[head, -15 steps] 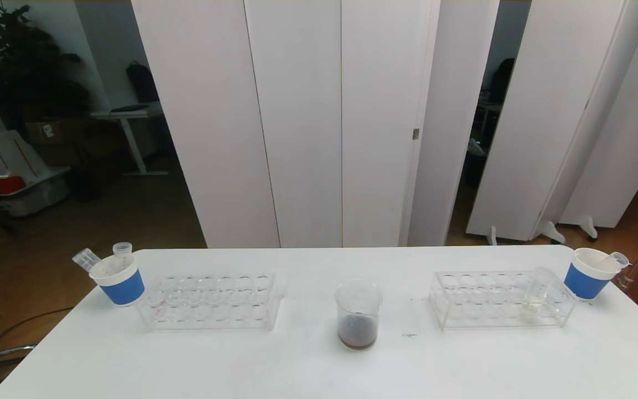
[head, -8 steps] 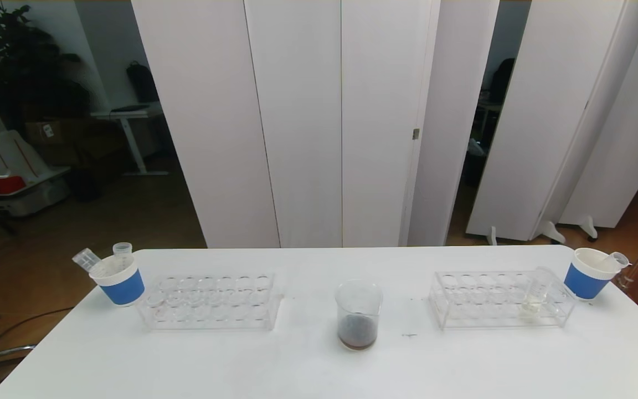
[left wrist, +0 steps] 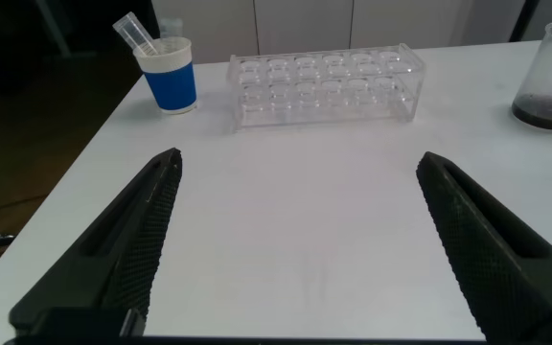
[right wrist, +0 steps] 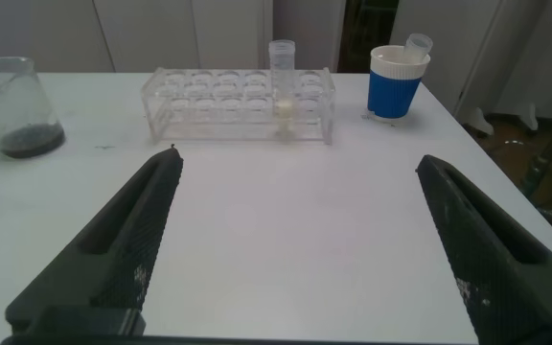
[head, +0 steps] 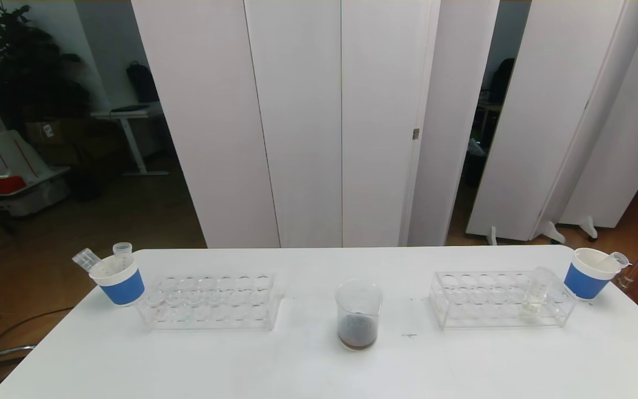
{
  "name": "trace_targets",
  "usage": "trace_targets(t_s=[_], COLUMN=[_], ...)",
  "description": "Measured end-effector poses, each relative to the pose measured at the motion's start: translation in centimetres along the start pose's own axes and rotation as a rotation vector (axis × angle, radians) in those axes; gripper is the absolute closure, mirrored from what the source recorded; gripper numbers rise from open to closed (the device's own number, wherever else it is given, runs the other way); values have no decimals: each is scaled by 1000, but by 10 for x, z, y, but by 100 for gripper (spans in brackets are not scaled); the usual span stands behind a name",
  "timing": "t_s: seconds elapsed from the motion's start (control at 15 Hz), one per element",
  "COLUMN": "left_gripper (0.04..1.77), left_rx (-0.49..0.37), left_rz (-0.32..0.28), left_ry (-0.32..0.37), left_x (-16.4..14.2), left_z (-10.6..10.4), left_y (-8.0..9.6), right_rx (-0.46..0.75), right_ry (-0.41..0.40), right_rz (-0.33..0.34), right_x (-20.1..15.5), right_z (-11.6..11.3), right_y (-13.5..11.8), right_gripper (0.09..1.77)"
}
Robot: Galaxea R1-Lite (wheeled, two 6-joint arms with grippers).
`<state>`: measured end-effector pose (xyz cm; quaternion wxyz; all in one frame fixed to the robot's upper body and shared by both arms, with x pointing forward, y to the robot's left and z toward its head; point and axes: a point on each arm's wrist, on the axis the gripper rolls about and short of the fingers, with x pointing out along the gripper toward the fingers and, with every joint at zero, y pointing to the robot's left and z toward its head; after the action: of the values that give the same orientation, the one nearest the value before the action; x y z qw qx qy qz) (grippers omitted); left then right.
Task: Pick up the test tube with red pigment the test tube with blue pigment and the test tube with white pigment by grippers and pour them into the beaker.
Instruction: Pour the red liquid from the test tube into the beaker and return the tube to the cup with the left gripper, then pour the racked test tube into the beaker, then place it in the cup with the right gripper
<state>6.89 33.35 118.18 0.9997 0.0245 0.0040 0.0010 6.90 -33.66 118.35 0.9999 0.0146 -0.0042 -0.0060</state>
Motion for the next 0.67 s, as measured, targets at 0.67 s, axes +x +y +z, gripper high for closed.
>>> trace_targets(t_s=[0.67], left_gripper=[6], left_rx=[0], left_rz=[0], left_ry=[0], left_x=[0], left_z=[0], left_y=[0], right_rx=[1], right_ry=[-1], right_rz=[-4], right_x=[0], right_z=[1], right_y=[0], right_gripper=[11])
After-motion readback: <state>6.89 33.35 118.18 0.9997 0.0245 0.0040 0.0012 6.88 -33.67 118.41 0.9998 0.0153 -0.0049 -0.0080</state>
